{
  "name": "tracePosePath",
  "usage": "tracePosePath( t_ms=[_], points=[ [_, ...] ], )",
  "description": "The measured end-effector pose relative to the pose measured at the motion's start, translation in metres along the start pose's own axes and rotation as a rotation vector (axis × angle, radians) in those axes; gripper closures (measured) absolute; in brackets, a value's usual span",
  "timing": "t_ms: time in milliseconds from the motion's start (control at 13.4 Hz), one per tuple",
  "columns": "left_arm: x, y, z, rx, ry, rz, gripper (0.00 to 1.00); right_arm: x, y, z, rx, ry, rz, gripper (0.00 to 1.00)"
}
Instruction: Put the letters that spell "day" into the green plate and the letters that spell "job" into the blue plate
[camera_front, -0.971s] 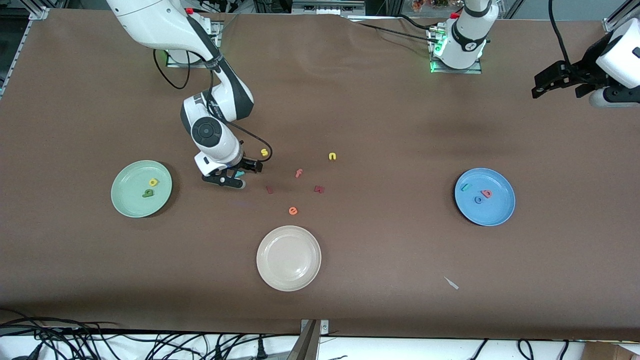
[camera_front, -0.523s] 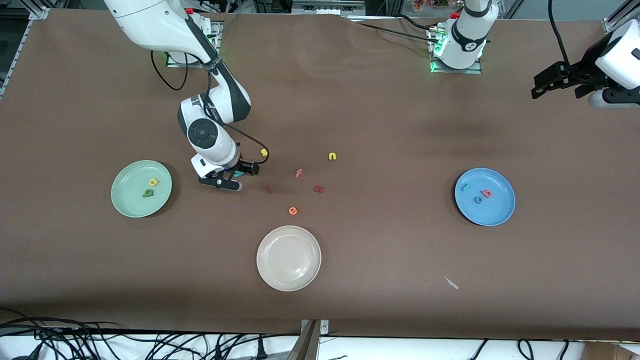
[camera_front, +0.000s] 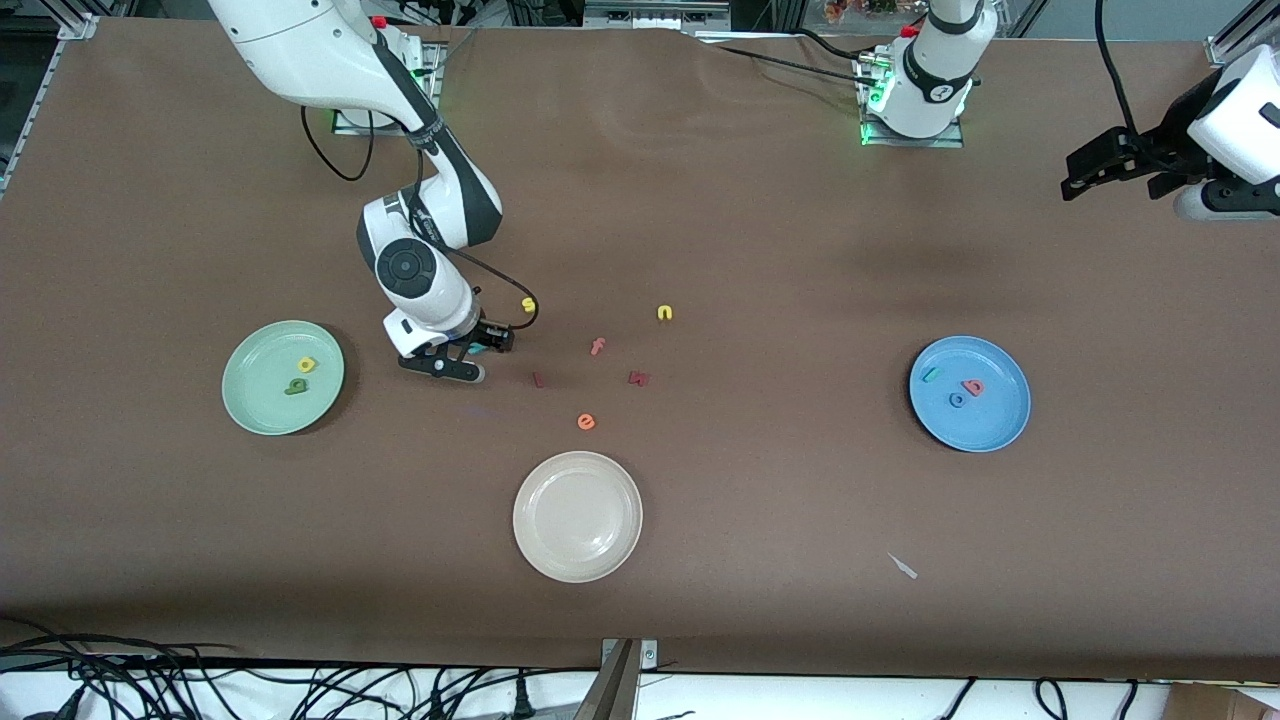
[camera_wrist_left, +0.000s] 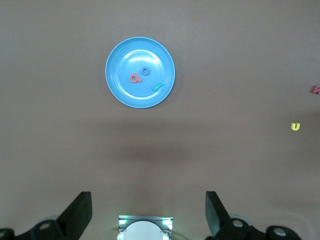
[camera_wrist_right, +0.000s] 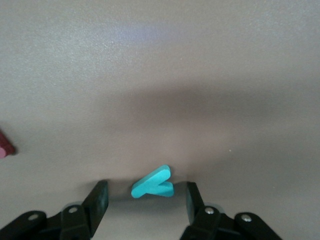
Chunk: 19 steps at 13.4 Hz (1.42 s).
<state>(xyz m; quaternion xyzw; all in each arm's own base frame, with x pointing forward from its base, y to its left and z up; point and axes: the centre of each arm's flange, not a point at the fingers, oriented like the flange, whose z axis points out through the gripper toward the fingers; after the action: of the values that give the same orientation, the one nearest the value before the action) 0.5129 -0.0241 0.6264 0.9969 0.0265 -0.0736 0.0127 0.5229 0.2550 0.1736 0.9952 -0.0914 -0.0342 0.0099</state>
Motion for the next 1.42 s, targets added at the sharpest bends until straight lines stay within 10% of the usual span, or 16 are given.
tracePosePath(
  t_ms=[1418],
  points=[
    [0.0004,-0.0009,-0.0007,-0.001,0.001,-0.002,0.0,0.0079,0.0062,-0.002,0.021,0.029,0.002,0.55]
  ],
)
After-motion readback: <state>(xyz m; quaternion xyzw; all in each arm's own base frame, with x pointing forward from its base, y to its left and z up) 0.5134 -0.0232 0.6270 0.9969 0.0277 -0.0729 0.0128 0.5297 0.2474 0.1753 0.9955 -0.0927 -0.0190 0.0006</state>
